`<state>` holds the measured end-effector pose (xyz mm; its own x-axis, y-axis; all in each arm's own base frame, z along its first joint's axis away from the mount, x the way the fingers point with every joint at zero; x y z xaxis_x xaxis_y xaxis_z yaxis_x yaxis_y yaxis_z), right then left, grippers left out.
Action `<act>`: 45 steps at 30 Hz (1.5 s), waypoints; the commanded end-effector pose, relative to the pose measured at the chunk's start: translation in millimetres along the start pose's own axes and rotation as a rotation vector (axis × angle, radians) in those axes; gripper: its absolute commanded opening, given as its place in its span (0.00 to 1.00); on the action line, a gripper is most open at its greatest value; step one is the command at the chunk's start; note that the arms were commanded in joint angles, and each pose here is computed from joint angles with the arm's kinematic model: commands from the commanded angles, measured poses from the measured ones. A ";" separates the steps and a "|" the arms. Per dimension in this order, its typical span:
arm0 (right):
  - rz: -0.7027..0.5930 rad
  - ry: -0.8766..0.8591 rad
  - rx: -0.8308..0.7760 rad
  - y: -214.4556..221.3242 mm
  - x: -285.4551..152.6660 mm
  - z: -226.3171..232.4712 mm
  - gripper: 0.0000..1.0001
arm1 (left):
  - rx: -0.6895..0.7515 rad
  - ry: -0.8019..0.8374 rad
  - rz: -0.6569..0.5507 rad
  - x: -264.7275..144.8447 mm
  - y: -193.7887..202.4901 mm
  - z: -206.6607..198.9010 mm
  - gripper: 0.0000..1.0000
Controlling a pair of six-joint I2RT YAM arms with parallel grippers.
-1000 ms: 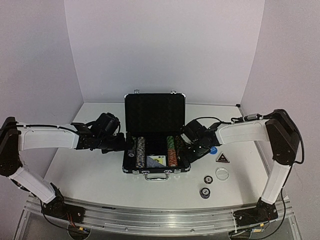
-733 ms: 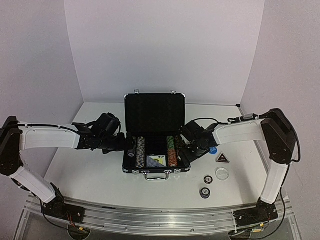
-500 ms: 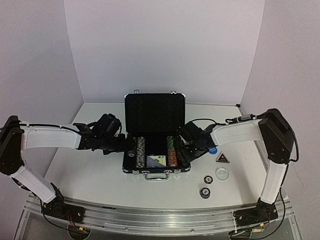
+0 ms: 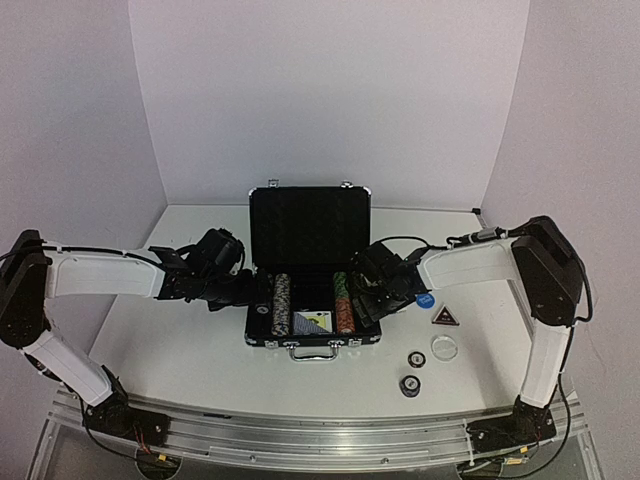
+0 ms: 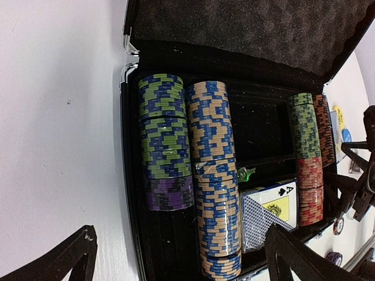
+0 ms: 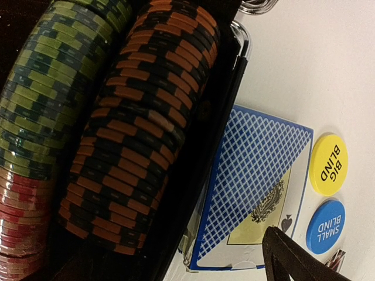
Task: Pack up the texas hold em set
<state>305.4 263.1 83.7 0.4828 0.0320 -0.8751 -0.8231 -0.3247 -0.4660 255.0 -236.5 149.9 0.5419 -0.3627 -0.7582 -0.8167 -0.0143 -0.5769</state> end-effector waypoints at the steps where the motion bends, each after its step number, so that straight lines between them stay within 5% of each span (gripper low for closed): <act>1: -0.026 -0.025 0.030 -7.3 -5.1 -1.7 0.91 | 0.012 0.054 -0.038 -3.0 -16.8 -14.2 1.00; 13: 0.006 -0.276 0.024 18.9 -78.8 -10.4 0.92 | 0.047 0.131 -0.027 -8.8 -21.9 -26.6 1.00; 21: 0.142 -0.177 0.237 63.7 -112.1 -44.8 0.91 | 0.066 0.166 -0.032 -15.5 -30.3 -35.8 1.00; 28: 0.286 -0.183 0.387 102.0 -105.3 -47.5 0.85 | 0.073 0.178 -0.041 -19.2 -34.1 -39.3 1.00; 45: 0.402 -0.058 0.316 112.2 -60.0 -39.7 0.69 | 0.094 0.198 -0.005 -3.6 -28.6 -42.5 1.00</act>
<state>187.3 182.7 89.1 0.0796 0.0385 -0.9961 -0.9967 -0.0136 -0.0802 257.7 -260.7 161.2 0.4624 -0.4875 -0.7406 -0.8236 0.0733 -0.5625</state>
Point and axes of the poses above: each gripper's point midway between its finger pads, its own x axis out along the fingers, its own z axis along the line the jaws close on, y = z × x, the point moved 7 cm from there along -x, back along the fingers, and after that the axes turned 8 degrees about x, right-handed, at the moved point
